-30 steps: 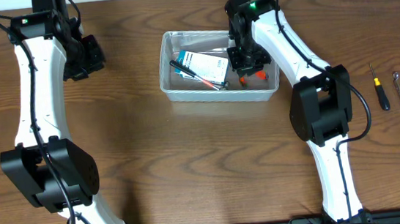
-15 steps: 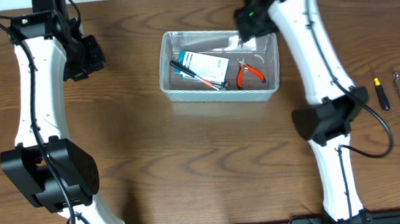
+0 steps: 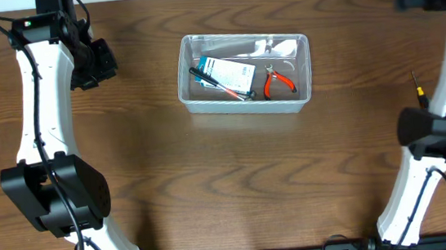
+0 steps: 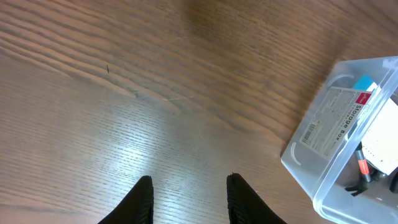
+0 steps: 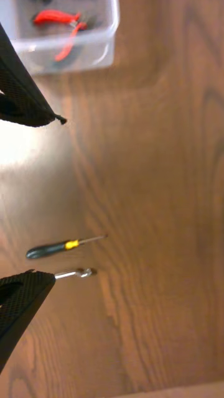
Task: Pack container
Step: 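Move the right gripper right toward the yellow-handled screwdriver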
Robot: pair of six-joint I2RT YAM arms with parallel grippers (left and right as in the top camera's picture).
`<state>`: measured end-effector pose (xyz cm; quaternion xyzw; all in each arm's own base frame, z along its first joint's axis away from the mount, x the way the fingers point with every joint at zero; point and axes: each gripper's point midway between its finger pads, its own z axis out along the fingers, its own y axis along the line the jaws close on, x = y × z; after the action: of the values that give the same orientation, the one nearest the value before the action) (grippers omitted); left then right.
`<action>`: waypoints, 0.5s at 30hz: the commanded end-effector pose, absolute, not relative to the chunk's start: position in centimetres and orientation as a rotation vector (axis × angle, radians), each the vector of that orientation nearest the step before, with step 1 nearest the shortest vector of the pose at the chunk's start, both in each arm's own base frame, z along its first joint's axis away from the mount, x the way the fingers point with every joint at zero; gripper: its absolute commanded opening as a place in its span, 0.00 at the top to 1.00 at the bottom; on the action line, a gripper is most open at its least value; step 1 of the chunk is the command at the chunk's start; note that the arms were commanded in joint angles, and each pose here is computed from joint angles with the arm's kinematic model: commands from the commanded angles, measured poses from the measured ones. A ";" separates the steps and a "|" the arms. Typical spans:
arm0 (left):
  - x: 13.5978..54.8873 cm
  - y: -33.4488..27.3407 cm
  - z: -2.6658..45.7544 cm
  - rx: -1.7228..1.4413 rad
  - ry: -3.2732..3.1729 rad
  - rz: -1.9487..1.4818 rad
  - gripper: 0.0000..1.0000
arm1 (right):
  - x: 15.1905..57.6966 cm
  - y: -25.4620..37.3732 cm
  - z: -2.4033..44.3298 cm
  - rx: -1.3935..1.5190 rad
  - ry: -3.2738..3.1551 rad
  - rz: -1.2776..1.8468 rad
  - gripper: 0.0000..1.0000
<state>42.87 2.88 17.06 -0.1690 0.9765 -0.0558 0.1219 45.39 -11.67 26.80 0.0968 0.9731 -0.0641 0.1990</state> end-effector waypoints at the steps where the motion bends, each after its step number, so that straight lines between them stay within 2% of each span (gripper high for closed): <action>1: 42.8 3.1 16.3 -0.492 2.870 -0.143 0.72 | 44.3 -12.9 25.4 0.231 2.782 -0.071 0.23; 6: 42.8 3.1 16.3 -0.492 2.870 -0.143 0.72 | 41.8 -15.4 22.3 0.320 2.898 -0.034 0.20; 15: 42.8 3.1 16.3 -0.492 2.869 -0.143 0.72 | 38.7 -16.3 17.6 0.323 3.077 0.037 0.30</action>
<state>42.91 2.88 17.08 -0.1689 0.9763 -0.0558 0.1229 39.45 -16.51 16.55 0.1211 0.9925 0.0055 0.0143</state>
